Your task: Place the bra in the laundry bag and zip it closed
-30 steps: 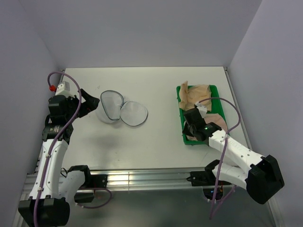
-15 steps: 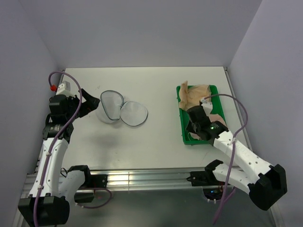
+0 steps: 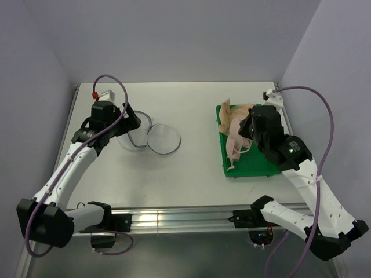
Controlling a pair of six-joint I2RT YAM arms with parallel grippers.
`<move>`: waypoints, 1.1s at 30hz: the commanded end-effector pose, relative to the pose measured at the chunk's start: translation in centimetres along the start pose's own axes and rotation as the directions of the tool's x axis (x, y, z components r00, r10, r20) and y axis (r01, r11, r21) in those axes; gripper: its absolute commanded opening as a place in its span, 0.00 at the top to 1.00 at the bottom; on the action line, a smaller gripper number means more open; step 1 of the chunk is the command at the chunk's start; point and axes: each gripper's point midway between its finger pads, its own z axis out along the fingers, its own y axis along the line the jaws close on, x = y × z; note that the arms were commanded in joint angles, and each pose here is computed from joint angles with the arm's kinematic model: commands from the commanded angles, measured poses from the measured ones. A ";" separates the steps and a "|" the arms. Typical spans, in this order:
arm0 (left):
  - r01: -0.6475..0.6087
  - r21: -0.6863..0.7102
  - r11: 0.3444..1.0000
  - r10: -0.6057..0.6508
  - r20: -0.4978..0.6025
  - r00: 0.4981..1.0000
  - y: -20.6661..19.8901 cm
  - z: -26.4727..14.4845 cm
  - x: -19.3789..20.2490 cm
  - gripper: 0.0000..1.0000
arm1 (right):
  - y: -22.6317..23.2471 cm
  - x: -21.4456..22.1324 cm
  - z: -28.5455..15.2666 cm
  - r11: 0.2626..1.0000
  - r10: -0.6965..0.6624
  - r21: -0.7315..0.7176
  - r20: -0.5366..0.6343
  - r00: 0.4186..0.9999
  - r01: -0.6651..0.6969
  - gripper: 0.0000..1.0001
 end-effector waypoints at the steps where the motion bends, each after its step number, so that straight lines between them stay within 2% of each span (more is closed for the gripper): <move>1: 0.033 -0.147 0.989 -0.030 0.025 0.999 2.1 0.5 -0.8 0.01 | 2.3 -4.8 -2.0 0.996 -0.049 -0.073 0.070 0.996 0.054 1.00; 5: 0.057 -0.158 0.986 -0.050 0.049 0.998 2.3 0.3 -1.1 0.01 | 6.2 -7.2 -3.0 0.974 -0.114 -0.189 0.048 0.992 0.121 1.00; 8: 0.055 -0.166 0.985 -0.046 0.060 0.997 2.4 -0.1 -1.4 0.01 | 8.3 -6.7 -3.2 0.957 -0.144 -0.249 0.029 0.989 0.147 1.00; 11: 0.049 -0.178 0.983 -0.038 0.067 0.997 2.6 -0.5 -1.6 0.01 | 11.3 -4.4 -3.3 0.932 -0.183 -0.320 -0.006 0.983 0.171 1.00; 17: 0.040 -0.184 0.982 -0.027 0.076 0.997 2.7 -1.1 -1.8 0.01 | 18.4 7.1 -2.1 0.857 -0.303 -0.476 -0.158 0.940 0.196 1.00; 23: 0.027 -0.194 0.981 -0.011 0.079 0.997 3.1 -1.8 -1.8 0.01 | 22.7 20.6 -1.4 0.787 -0.487 -0.561 -0.309 0.817 0.257 1.00; 26: 0.018 -0.202 0.979 -0.001 0.085 0.996 3.5 -2.2 -2.1 0.01 | 23.6 24.7 -1.3 0.769 -0.532 -0.579 -0.345 0.773 0.271 1.00; 30: 0.010 -0.197 0.980 0.003 0.065 0.998 3.9 -2.2 -1.5 0.01 | 24.1 26.9 -1.2 0.767 -0.547 -0.580 -0.367 0.753 0.274 1.00; 31: 0.009 -0.184 0.983 0.001 0.057 0.998 3.8 -2.2 -1.3 0.01 | 24.2 27.1 -1.3 0.763 -0.552 -0.583 -0.364 0.750 0.279 0.99; 33: 0.008 -0.167 0.986 -0.001 0.042 0.999 3.7 -2.4 -0.7 0.01 | 24.5 27.1 -1.7 0.751 -0.567 -0.595 -0.356 0.743 0.288 0.75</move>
